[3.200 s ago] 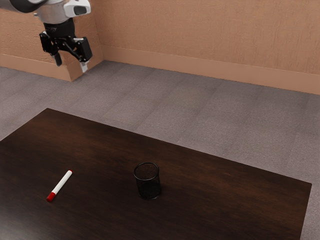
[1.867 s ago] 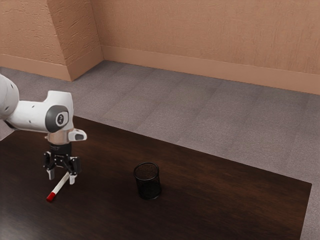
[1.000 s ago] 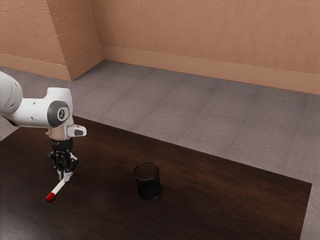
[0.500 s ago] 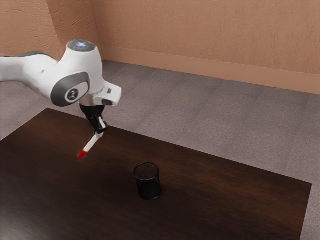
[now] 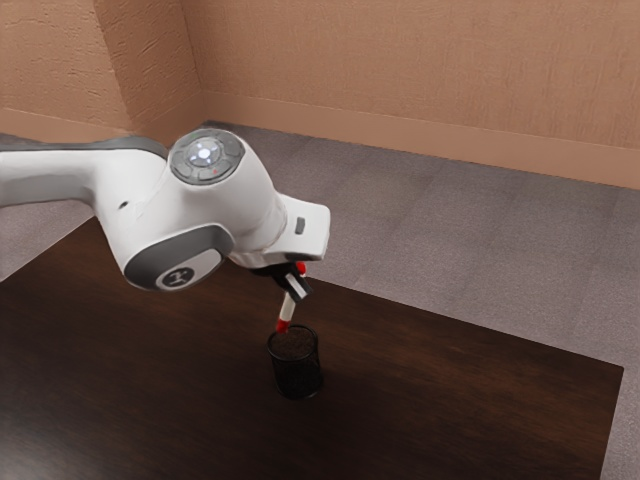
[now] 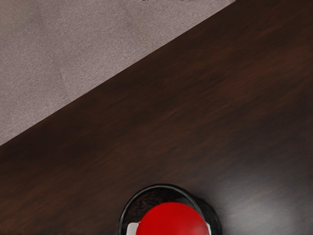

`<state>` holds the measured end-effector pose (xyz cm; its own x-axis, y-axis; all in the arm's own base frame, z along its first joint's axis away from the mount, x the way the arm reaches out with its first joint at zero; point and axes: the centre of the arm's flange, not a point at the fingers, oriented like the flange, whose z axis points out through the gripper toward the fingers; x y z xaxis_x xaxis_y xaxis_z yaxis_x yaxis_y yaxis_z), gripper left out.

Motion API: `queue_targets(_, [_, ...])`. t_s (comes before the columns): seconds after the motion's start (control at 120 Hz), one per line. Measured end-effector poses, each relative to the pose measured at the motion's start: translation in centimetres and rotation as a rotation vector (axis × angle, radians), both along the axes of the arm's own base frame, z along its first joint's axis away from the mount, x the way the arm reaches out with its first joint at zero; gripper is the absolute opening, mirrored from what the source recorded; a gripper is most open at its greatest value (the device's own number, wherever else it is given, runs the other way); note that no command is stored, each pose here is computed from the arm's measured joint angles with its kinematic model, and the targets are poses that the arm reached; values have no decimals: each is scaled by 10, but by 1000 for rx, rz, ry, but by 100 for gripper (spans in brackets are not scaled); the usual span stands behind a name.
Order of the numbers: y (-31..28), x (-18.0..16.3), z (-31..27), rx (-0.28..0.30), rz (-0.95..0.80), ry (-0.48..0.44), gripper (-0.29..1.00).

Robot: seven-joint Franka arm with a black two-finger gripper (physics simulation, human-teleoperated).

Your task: Put the marker into the pen holder.

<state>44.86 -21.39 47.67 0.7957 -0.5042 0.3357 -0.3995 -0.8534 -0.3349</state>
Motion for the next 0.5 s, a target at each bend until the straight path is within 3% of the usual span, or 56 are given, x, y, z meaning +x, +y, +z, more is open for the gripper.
queue_targets(0.167, [1,-3,-14,-90,127,14,-8])
queue_targets(0.5, [29,30,-56,-90,219,7,-8])
